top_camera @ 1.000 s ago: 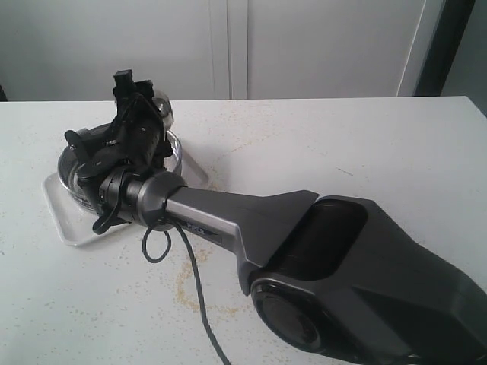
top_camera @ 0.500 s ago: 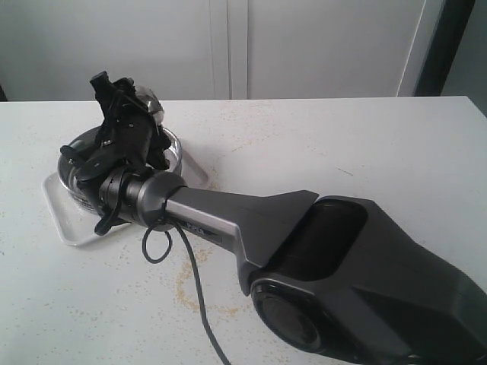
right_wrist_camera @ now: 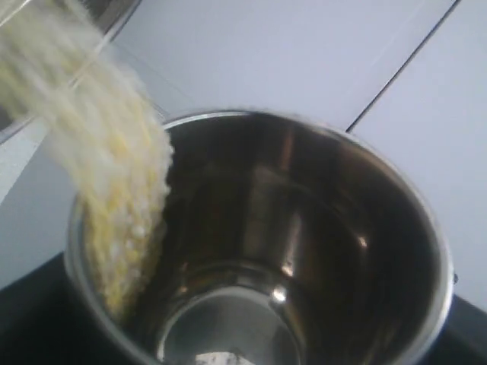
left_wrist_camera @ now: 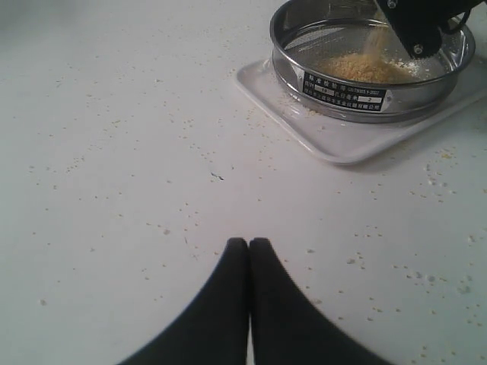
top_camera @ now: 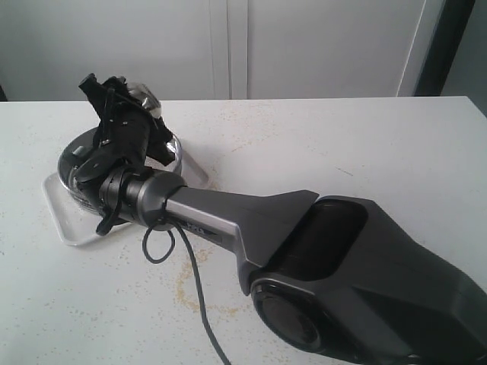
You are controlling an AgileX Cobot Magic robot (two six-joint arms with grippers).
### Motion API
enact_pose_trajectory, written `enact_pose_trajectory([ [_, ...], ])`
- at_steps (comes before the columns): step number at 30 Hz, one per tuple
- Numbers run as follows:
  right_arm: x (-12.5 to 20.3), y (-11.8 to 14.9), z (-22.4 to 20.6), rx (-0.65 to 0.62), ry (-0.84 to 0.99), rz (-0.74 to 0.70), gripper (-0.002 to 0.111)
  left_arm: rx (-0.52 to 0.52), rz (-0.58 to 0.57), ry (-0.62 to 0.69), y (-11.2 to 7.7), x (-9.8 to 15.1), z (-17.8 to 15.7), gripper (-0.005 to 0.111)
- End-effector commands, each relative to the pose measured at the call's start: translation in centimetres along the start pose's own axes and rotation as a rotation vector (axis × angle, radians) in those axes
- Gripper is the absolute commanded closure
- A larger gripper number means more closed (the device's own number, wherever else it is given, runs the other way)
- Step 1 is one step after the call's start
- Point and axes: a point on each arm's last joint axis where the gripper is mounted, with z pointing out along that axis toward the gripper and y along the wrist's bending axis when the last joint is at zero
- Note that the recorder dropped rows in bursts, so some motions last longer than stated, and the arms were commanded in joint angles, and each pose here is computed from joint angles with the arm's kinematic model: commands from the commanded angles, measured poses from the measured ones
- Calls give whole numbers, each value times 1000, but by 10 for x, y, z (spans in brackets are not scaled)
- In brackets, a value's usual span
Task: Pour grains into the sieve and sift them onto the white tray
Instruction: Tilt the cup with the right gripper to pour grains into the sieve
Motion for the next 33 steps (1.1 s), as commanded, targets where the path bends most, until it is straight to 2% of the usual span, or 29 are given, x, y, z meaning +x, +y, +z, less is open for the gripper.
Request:
enact_pose_trajectory([
  [1,6,-9,0,24,15,-131,108,0,-11,0,0,1,0,107],
  [14,10,-7,0,0,63,-398,108,0,-11,0,0,1,0,107],
  [22,12,-8,-1,-5,72,-460,108,0,-11,0,0,1,0,107],
  [33,14,-15,-2,14,55,-451,108,0,-11,0,0,1,0,107],
])
